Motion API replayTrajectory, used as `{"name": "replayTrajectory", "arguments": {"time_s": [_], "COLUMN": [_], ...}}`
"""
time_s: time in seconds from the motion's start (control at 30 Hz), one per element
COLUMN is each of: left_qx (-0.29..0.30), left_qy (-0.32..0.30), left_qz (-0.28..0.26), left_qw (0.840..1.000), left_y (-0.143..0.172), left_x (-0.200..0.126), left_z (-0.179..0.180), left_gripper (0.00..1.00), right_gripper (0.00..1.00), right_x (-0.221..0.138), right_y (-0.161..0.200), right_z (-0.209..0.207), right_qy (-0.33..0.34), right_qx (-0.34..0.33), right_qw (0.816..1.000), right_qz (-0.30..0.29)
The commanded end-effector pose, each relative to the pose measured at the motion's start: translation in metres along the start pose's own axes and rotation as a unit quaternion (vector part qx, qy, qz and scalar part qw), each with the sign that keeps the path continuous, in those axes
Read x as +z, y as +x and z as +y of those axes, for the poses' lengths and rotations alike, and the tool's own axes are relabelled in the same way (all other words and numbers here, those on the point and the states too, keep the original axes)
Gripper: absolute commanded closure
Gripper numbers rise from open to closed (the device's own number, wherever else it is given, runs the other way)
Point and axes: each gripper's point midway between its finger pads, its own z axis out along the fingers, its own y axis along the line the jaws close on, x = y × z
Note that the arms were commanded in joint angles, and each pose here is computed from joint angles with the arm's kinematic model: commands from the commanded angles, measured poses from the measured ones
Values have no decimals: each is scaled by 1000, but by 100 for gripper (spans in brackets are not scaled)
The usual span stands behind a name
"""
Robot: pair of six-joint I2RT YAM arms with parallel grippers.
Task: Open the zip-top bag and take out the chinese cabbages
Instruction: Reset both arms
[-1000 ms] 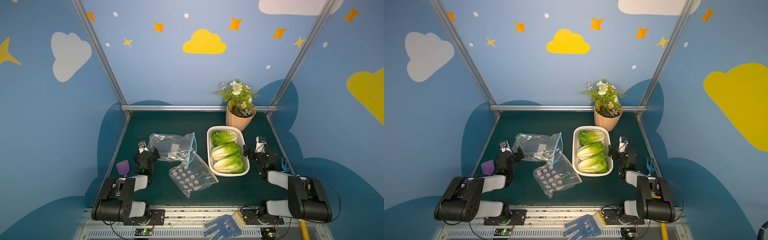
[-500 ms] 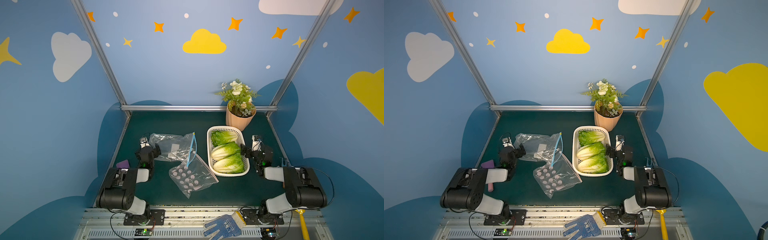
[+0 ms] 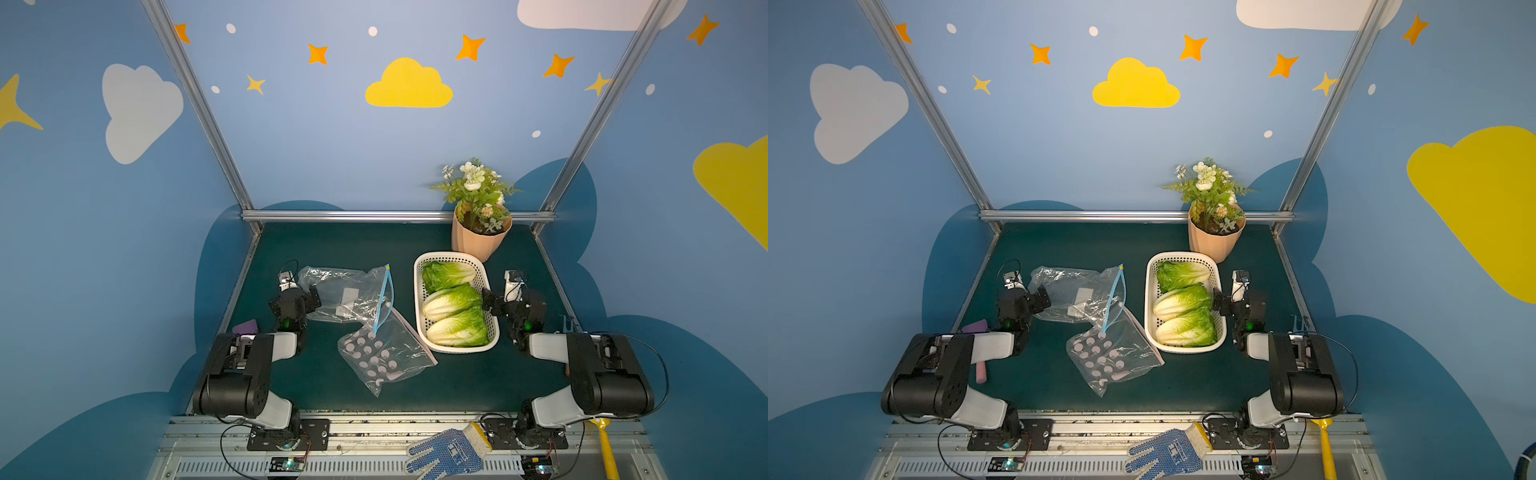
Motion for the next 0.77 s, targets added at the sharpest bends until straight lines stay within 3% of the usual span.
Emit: {"name": "replayTrajectory", "arguments": {"time_s": [0.0,0.73], "left_qx": [0,-2], "left_qy": [-1,-1], "left_qz": [7,9], "left_qw": [1000,1000], "left_y": [4,3], "left_x": [1,2], "left_z": [0,1], "left_gripper": [0,0], "right_gripper": [5,5], "right_x": [2,2], "right_y": [1,1], "right_z": [-2,-2], "right_qy": [2,1], "right_qx": [1,1], "right_qw": [1000,1000], "right_qz": [8,7]}}
